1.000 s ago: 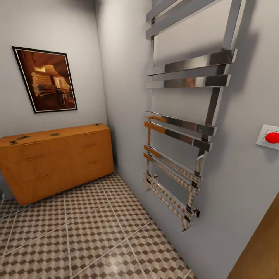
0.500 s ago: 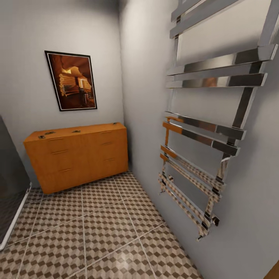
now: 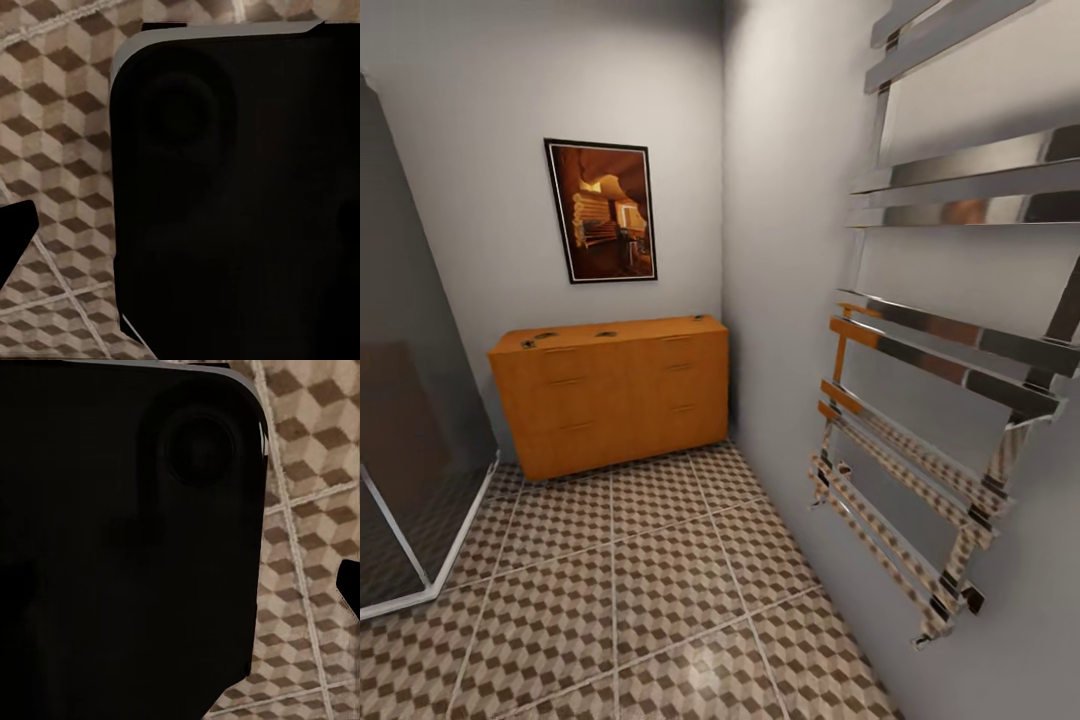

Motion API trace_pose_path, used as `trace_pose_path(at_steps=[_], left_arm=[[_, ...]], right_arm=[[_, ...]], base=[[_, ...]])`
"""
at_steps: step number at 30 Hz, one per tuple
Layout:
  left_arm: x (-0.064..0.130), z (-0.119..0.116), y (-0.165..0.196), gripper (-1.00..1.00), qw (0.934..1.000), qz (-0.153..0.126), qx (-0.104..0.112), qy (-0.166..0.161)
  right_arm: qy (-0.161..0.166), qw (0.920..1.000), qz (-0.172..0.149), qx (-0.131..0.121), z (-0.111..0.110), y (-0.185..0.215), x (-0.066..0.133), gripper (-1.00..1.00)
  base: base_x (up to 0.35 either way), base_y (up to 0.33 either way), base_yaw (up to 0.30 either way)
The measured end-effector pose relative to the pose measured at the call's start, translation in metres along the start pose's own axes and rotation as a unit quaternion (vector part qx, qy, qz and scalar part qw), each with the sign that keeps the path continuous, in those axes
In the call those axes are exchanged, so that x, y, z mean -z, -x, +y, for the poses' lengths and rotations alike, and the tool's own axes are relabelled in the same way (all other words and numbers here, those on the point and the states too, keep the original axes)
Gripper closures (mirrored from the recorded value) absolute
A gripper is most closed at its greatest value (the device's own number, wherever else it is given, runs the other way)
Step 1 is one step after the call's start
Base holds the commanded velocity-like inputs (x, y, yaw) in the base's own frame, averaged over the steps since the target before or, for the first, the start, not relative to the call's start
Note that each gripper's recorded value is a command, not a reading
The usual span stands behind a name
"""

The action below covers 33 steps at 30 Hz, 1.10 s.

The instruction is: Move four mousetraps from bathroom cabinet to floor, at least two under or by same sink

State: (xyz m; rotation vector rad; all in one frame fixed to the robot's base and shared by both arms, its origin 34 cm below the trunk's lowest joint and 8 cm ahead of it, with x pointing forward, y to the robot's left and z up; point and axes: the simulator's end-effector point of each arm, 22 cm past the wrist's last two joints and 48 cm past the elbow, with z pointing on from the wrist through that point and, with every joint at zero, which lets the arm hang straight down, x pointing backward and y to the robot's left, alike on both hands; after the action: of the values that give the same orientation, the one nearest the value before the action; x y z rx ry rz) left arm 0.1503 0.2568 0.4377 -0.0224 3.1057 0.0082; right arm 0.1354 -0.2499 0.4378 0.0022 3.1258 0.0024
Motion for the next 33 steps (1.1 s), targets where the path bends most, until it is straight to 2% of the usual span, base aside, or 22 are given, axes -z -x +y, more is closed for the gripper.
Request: trace_pose_path(at_steps=[33], left_arm=[[0.0000, 0.0005, 0.0001, -1.00, 1.0000, 0.000, 0.001, 0.000]], right_arm=[[0.000, 1.0000, 0.000, 0.001, 0.0000, -0.0001, 0.0000, -1.00]], base=[[0.000, 0.000, 0.276]])
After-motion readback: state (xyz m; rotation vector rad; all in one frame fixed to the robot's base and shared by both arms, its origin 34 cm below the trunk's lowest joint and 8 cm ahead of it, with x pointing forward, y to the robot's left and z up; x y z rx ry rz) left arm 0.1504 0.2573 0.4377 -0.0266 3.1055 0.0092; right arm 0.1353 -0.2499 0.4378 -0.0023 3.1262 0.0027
